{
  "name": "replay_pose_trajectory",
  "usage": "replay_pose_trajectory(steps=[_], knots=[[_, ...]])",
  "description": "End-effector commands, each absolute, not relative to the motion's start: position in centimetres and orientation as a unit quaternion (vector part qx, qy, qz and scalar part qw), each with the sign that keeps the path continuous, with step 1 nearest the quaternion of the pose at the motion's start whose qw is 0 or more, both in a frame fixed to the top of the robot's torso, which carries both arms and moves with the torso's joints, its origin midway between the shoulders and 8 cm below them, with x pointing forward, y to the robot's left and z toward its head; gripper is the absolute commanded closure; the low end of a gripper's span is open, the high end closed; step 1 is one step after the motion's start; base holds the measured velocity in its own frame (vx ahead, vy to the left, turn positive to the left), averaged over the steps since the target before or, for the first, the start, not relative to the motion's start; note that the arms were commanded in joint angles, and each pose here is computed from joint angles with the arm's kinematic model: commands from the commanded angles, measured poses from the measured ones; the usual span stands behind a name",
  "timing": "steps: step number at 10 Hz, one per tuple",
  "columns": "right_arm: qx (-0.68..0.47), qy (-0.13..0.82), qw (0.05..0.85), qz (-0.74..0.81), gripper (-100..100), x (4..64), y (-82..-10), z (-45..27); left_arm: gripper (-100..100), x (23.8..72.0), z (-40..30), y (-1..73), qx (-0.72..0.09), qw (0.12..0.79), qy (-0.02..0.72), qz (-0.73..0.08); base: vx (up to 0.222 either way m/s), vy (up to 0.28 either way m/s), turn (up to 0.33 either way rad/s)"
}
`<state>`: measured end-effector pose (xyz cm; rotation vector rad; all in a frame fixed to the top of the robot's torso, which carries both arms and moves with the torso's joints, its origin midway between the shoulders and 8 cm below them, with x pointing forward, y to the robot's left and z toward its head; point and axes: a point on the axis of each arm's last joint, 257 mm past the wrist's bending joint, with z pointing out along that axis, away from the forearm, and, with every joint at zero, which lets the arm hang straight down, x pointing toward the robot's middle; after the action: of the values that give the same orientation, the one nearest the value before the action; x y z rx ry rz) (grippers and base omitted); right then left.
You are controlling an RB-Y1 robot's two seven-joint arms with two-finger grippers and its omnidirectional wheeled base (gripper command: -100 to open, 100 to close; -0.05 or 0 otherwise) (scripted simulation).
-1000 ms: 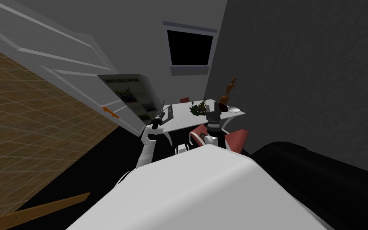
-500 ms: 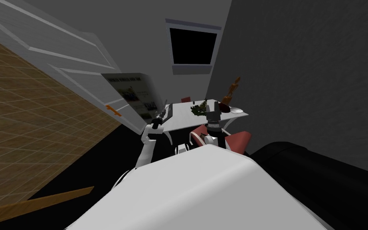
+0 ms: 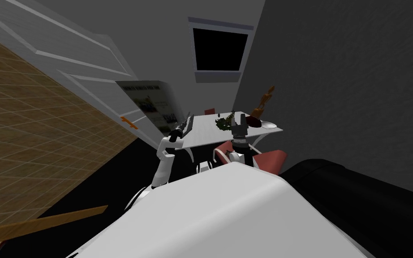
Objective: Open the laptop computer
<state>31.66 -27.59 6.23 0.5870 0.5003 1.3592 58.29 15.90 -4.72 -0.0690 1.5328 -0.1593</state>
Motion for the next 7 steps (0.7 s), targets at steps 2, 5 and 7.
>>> replay_pose_trajectory(steps=[2, 5, 7], knots=[[0.265, 0.225, 0.710, 0.613, 0, 31.66, -27.59, 6.23, -100, 57.91, -3.56, 15.16, -0.024, 0.716, 0.693, -0.076, 0.003, -0.003, 0.019], [0.265, 0.225, 0.710, 0.613, 0, 31.66, -27.59, 6.23, 0, 57.90, -3.56, 15.15, -0.024, 0.716, 0.694, -0.075, 0.000, 0.000, 0.000], [0.265, 0.225, 0.710, 0.613, 0, 31.66, -27.59, 6.23, 0, 57.90, -3.56, 15.15, -0.024, 0.716, 0.694, -0.075, 0.000, 0.000, 0.000]])
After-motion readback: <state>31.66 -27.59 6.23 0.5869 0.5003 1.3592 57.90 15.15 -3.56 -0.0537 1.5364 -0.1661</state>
